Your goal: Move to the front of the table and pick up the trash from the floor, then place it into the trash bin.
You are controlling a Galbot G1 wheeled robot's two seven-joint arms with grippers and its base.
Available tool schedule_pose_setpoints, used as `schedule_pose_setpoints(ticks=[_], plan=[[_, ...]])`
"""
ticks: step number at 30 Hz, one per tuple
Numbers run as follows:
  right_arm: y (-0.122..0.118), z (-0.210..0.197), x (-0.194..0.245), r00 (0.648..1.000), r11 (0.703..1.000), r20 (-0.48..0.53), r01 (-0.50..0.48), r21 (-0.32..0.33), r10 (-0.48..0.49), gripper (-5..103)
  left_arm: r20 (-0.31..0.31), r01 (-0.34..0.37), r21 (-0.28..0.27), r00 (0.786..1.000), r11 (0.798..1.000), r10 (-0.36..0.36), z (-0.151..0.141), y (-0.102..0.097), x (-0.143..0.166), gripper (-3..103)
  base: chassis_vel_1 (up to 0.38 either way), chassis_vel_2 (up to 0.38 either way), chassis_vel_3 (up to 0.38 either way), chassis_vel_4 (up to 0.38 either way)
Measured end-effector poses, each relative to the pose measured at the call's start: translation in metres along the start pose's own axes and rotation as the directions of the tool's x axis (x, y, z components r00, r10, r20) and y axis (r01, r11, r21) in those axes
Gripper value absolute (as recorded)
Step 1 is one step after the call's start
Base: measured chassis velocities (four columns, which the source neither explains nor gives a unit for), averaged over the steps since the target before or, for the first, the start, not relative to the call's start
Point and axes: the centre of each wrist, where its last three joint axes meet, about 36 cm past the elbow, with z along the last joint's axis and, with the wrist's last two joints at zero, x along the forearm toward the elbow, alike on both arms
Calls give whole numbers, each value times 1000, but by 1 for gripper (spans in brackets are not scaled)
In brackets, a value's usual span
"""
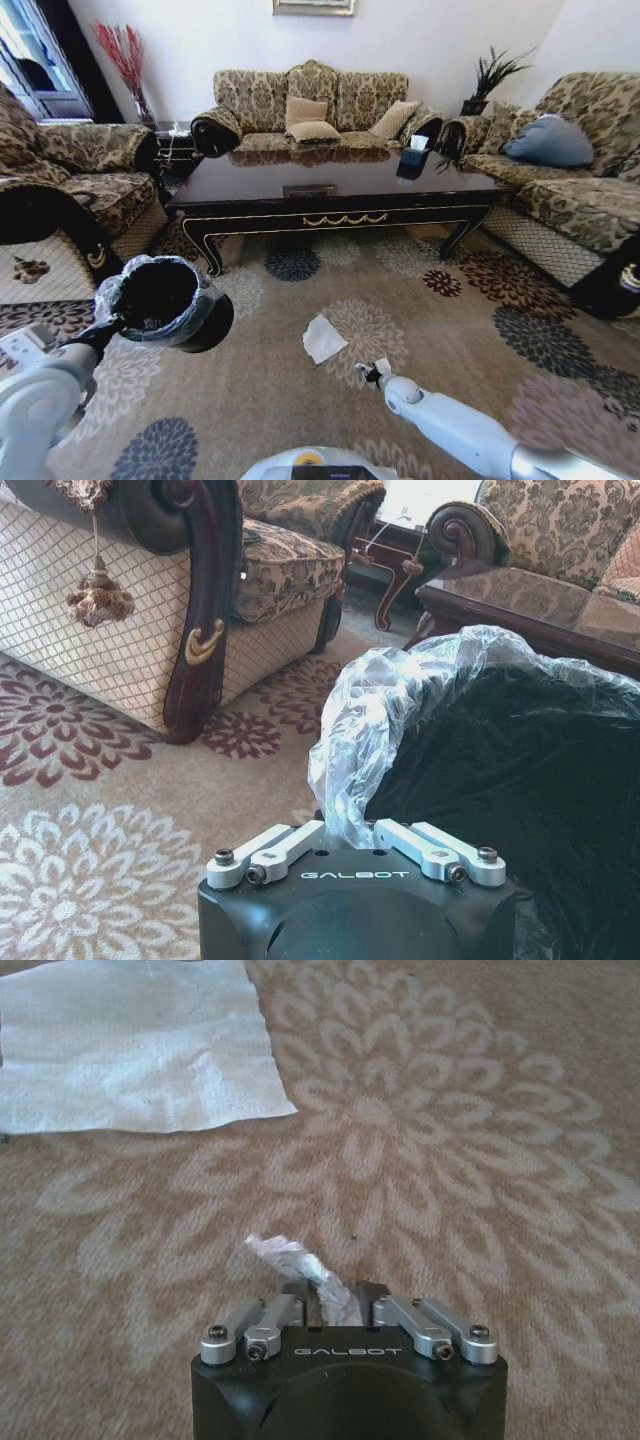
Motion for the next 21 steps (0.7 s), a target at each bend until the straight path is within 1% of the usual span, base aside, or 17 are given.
schedule_pose_setpoints(ticks=[3, 4, 5, 6, 7, 8, 10, 13, 14, 16, 17, 18, 19, 20, 21], plan=[[0, 9, 3, 1000, 1000, 19, 15, 8, -15, 15, -1, 1, 1, 1000, 1000, -1, 0, 0, 0, 3, 0, 0, 0, 0], [0, 9, 3, 1000, 1000, 19, 15, 8, -15, 15, -1, 1, 1, 1000, 1000, -1, 0, 0, 0, 3, 0, 0, 0, 0], [-2, 12, 4, 999, 1000, 25, 24, 10, -24, 11, -1, 1, 1, 1000, 1000, -1, 0, 1, 0, 3, 0, 0, 0, 0], [-2, 14, 5, 999, 1000, 29, 30, 10, -30, 11, -1, 1, 2, 1000, 1000, -1, 1, 0, 0, 3, 0, 0, 0, 0], [-2, 14, 7, 999, 999, 34, 34, 11, -35, 5, -1, 1, 2, 1000, 1000, -1, 1, 0, 0, 3, 0, 0, 0, 0], [-2, 15, 10, 998, 999, 45, 43, 11, -44, 2, -2, -1, 1, 1000, 1000, 1, 1, 0, 0, 3, 0, 0, 0, 0], [-2, 15, 12, 997, 999, 53, 49, 9, -49, 1, -3, -1, 1, 1000, 1000, 1, 1, -1, 0, 3, 0, 0, 0, 0], [-3, 0, 21, 984, 995, 153, 100, -23, -95, 0, -7, -6, -2, 1000, 1000, 6, 3, -3, -1, 3, 0, 0, 0, 0], [-3, 0, 21, 984, 995, 153, 100, -23, -95, 0, -7, -6, -2, 1000, 1000, 6, 3, -3, -1, 3, 0, 0, 0, 0], [-2, -23, 30, 958, 989, 256, 141, -41, -126, 0, -12, -9, -6, 1000, 1000, 9, 6, -5, -2, 3, 0, 0, 0, 0], [-2, -40, 37, 939, 986, 312, 165, -38, -145, 0, -15, -11, -8, 1000, 1000, 10, 7, -6, -2, 3, 0, 0, 0, 0], [-2, -40, 37, 939, 986, 312, 165, -38, -145, 0, -15, -11, -8, 1000, 1000, 10, 7, -6, -2, 3, 0, 0, 0, 0], [0, -76, 52, 891, 977, 415, 213, -24, -184, 0, -22, -18, -10, 1000, 1000, 17, 10, -8, -3, 3, 0, 0, 0, 0], [8, -153, 89, 760, 950, 594, 311, 21, -262, 0, -29, -26, -13, 999, 1000, 25, 12, -10, -6, 3, 0, 0, 0, 0], [8, -153, 89, 760, 950, 594, 311, 21, -262, 0, -29, -26, -13, 999, 1000, 25, 12, -10, -6, 3, 0, 0, 0, 0]])
